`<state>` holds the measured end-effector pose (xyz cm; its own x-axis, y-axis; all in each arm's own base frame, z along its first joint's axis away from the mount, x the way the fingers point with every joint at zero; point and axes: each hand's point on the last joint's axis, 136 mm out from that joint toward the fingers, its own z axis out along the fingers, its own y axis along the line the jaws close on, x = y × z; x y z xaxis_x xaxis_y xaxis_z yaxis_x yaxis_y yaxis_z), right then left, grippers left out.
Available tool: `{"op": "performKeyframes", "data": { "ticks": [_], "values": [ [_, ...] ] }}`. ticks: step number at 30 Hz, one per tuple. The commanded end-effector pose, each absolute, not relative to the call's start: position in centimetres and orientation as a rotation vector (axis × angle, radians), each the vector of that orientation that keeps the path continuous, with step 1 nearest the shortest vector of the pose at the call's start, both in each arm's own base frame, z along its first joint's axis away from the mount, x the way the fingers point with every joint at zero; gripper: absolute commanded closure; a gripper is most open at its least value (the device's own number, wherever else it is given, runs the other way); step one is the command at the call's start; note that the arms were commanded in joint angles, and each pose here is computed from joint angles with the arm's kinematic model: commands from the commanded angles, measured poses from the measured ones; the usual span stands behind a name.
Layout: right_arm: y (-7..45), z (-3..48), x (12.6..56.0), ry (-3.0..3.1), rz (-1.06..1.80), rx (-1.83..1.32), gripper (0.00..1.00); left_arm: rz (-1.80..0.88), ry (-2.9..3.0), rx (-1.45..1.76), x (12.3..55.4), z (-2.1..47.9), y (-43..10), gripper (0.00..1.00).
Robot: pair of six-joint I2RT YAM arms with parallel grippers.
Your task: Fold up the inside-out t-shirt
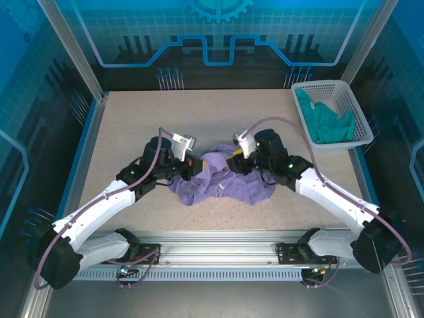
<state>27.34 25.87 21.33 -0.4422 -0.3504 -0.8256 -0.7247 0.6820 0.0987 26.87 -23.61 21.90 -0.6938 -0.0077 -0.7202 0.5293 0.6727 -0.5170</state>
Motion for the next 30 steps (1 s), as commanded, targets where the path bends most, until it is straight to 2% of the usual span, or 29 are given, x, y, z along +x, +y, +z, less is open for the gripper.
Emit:
{"op": "performKeyframes", "data": {
  "ticks": [1,11,21,30],
  "values": [
    [25.3,22.7,27.0,1.845,0.271,-0.974,0.53,-0.923,2.198,0.342,27.3,23.0,-22.8,1.00],
    [27.6,22.6,24.0,1.546,-0.010,-1.211,0.50,-0.951,2.225,0.331,27.1,24.0,-22.8,1.00],
    [30.1,21.5,25.4,1.398,-0.333,-1.334,0.49,-1.013,2.238,0.344,26.4,24.6,-23.2,1.00],
    [30.9,21.2,26.7,1.306,-0.451,-1.326,0.48,-1.106,2.238,0.329,26.2,25.0,-23.3,1.00]
  ]
}}
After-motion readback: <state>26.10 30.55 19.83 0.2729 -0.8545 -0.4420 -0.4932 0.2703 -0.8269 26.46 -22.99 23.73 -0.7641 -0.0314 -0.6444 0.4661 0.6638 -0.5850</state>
